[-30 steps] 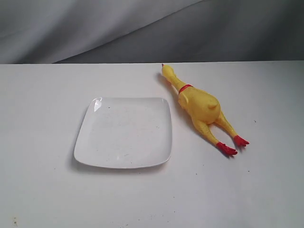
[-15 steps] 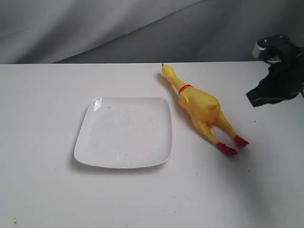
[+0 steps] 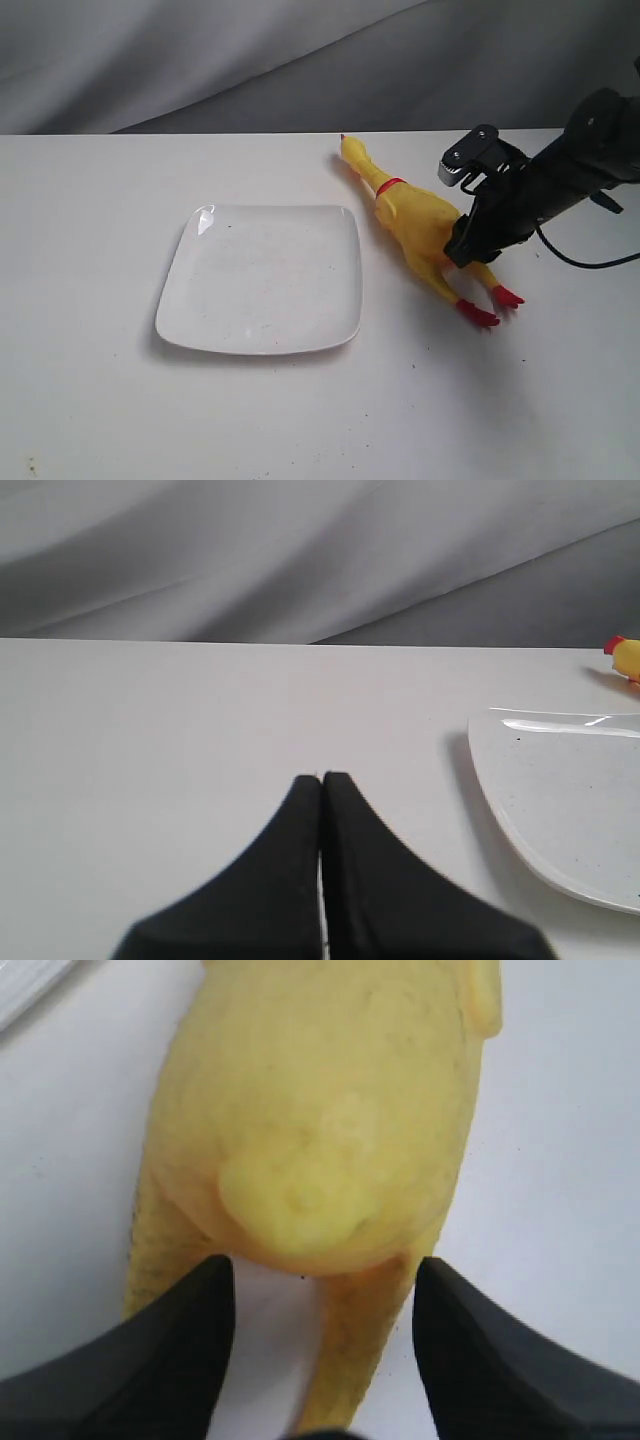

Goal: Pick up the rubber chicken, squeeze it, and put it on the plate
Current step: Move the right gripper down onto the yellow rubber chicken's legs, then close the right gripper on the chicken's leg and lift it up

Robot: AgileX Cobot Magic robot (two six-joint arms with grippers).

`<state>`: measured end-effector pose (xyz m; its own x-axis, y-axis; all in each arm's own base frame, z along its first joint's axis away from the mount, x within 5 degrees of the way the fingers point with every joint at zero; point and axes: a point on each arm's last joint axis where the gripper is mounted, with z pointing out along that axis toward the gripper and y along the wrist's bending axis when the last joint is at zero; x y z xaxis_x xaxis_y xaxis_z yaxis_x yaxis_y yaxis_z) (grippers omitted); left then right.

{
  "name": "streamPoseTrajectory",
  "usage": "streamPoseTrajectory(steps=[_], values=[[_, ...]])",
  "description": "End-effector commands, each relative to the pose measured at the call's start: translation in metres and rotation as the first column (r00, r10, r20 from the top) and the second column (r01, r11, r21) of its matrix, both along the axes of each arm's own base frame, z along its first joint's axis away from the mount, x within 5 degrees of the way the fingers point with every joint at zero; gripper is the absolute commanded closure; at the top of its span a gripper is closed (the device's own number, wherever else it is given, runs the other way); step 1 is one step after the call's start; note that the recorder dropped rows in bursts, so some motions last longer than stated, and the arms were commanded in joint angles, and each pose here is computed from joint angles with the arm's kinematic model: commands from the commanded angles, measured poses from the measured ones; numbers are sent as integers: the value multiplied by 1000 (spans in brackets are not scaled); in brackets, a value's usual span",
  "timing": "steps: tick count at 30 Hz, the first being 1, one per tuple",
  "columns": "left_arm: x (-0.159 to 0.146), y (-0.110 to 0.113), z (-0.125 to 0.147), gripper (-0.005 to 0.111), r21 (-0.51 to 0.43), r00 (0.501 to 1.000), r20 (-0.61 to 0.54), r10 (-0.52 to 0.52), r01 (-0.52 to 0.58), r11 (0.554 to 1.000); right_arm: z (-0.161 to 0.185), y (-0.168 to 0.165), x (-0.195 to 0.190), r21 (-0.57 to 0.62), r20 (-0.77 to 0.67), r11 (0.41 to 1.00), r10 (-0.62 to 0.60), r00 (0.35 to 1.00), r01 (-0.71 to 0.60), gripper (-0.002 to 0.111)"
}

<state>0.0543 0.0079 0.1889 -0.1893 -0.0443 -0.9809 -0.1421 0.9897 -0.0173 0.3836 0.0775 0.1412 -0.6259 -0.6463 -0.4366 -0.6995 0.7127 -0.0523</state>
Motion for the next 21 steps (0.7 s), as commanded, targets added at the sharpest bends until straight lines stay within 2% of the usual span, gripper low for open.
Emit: streamPoseTrajectory(steps=[1, 8, 12, 17, 21], values=[[0, 0, -1, 106, -11, 1000, 2, 3, -3, 1000, 0, 0, 2, -6, 17, 1000, 5, 1000, -5, 58], [0, 0, -1, 106, -11, 1000, 2, 3, -3, 1000, -23, 0, 3, -17, -33, 1000, 2, 999, -2, 58], [0, 0, -1, 106, -11, 1000, 2, 3, -3, 1000, -30, 0, 4, -21, -39, 1000, -2, 999, 1, 63], [0, 0, -1, 106, -11, 1000, 2, 3, -3, 1000, -29, 0, 5, -20, -35, 1000, -11, 999, 10, 82], [0, 0, -1, 106, -11, 1000, 2, 3, -3, 1000, -24, 0, 4, -15, -35, 1000, -6, 999, 5, 104]])
